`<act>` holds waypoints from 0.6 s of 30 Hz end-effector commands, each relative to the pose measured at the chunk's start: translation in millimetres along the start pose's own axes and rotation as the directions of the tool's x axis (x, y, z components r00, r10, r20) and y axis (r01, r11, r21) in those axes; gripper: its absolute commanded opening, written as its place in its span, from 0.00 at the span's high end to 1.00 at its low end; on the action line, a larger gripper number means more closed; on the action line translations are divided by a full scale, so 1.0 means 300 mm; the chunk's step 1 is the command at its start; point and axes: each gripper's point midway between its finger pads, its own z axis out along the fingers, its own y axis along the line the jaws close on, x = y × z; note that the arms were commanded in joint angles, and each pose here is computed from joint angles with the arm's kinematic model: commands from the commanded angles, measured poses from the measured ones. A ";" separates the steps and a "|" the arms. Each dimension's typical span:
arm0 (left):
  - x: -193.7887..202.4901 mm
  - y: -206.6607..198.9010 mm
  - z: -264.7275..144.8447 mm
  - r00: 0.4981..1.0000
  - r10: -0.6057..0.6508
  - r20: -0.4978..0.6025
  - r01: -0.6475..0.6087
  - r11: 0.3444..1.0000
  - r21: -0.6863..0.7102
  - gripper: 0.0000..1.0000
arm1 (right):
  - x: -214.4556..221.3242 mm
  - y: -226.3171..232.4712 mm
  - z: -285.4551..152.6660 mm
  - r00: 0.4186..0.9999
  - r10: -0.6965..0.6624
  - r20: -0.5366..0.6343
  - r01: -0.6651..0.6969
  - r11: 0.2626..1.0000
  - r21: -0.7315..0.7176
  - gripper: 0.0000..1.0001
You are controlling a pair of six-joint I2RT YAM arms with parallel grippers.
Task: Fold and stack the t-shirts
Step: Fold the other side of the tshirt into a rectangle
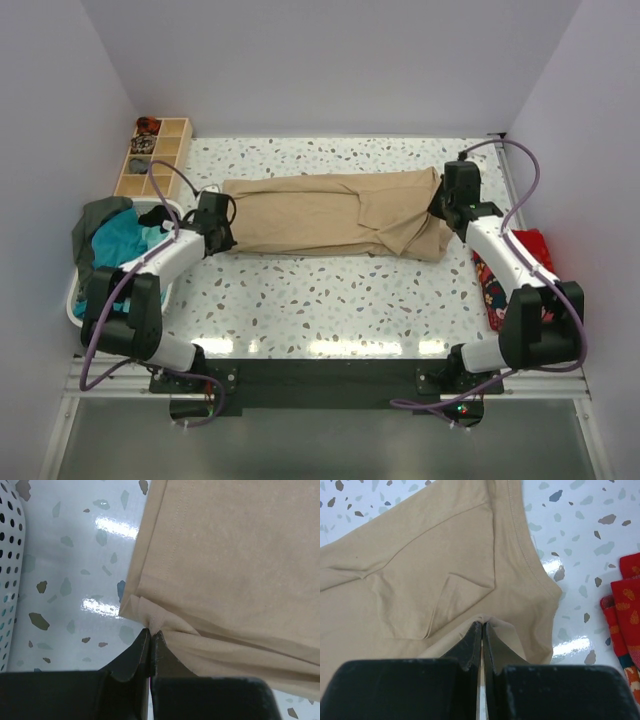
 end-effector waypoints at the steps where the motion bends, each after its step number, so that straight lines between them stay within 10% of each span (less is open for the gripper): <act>1: -0.099 -0.011 0.011 0.998 -0.008 0.067 0.008 1.000 0.003 1.00 | -0.137 0.042 0.013 0.994 0.017 0.111 -0.014 1.000 -0.026 1.00; 18: -0.126 0.000 0.116 0.998 -0.053 0.040 0.054 0.998 -0.027 0.97 | -0.151 0.134 0.223 0.999 0.009 0.044 -0.007 0.999 -0.050 1.00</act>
